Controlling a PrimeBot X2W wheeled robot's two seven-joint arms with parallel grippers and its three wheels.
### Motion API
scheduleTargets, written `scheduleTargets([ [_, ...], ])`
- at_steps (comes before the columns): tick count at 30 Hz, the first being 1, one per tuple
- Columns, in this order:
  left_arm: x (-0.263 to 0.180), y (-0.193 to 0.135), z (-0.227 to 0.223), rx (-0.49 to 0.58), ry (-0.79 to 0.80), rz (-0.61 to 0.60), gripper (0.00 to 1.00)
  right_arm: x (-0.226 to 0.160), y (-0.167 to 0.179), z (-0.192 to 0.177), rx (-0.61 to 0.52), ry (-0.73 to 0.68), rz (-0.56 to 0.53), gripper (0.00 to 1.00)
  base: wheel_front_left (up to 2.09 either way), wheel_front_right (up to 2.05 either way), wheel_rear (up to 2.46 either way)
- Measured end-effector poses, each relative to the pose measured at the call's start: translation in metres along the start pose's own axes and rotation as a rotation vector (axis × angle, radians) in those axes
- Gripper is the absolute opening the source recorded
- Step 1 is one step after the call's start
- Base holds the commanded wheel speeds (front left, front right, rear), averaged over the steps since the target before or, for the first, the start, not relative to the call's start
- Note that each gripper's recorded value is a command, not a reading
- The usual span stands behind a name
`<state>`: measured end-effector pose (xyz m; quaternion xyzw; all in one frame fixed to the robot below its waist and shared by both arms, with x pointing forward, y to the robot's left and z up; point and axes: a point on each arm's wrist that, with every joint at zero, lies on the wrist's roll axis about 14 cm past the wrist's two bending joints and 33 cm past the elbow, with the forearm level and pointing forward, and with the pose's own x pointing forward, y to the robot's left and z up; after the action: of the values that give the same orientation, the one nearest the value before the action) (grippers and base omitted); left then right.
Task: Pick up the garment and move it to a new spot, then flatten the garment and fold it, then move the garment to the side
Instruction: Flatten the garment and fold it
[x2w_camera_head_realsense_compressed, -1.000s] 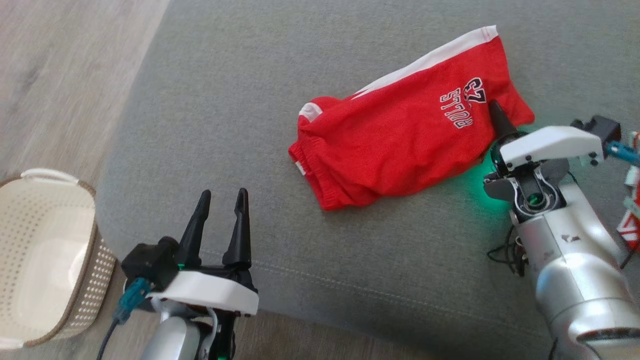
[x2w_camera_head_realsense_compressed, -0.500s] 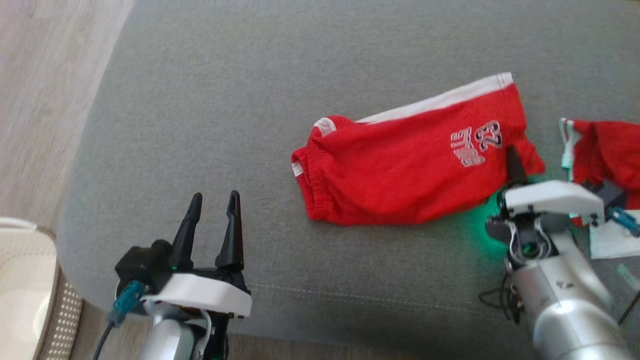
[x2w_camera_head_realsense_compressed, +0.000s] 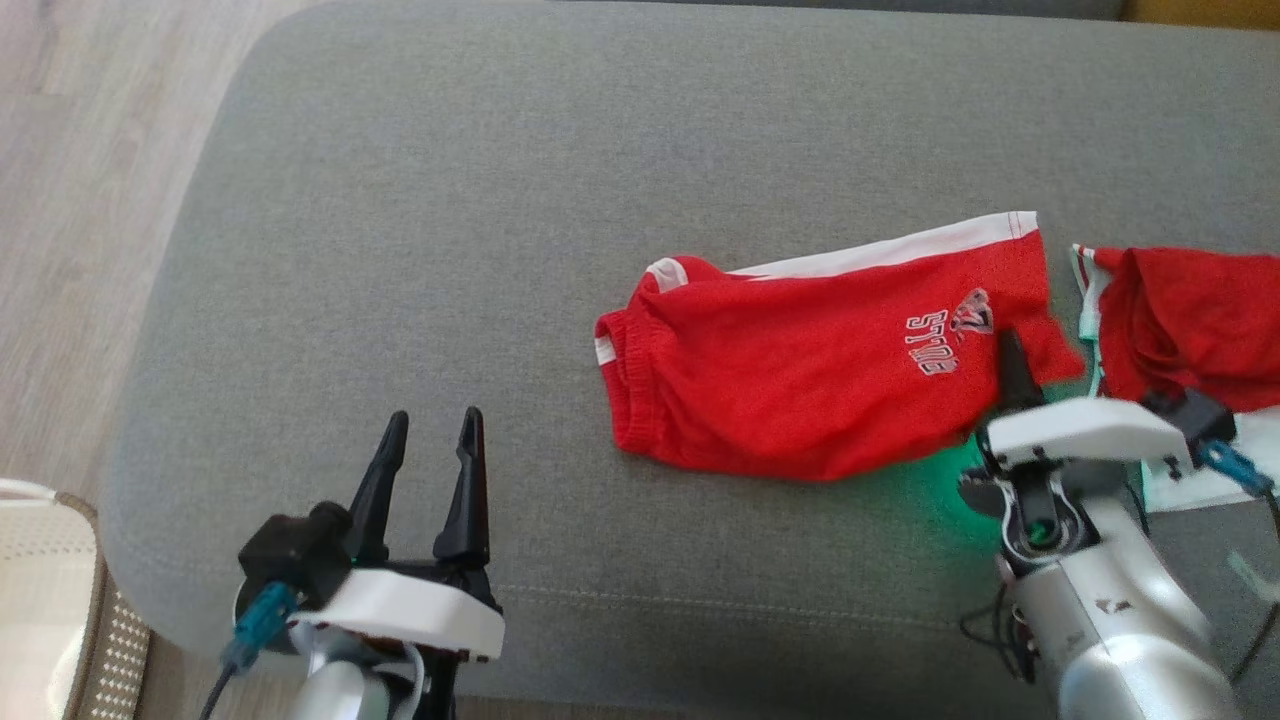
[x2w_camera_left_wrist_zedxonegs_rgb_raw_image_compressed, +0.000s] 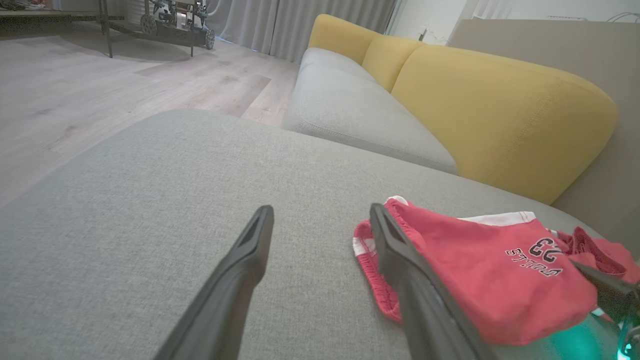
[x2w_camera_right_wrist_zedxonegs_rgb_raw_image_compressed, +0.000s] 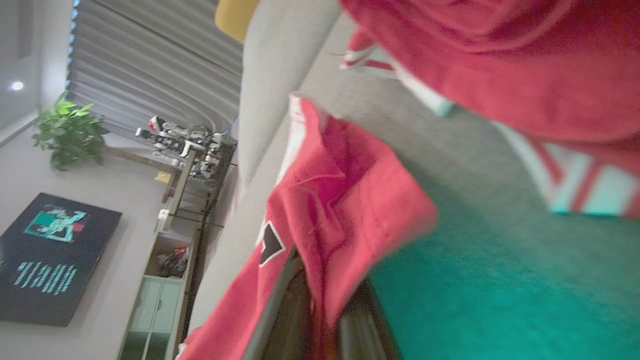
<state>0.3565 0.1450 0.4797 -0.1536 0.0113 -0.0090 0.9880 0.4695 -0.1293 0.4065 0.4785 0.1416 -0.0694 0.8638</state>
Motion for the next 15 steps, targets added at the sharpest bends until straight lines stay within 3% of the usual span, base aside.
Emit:
scheduleTargets([
  [7, -0.008, 0.008, 0.003, 0.009, -0.009, 0.028, 1.0, -0.004, 0.078, -0.018, -0.027, 0.042, 0.248, 0.0, 0.0, 0.0, 0.0],
  [15, -0.017, 0.02, 0.01, 0.014, -0.029, 0.07, 1.0, -0.034, 0.112, -0.072, -0.035, 0.186, 0.396, 0.0, 0.0, 0.0, 0.0],
])
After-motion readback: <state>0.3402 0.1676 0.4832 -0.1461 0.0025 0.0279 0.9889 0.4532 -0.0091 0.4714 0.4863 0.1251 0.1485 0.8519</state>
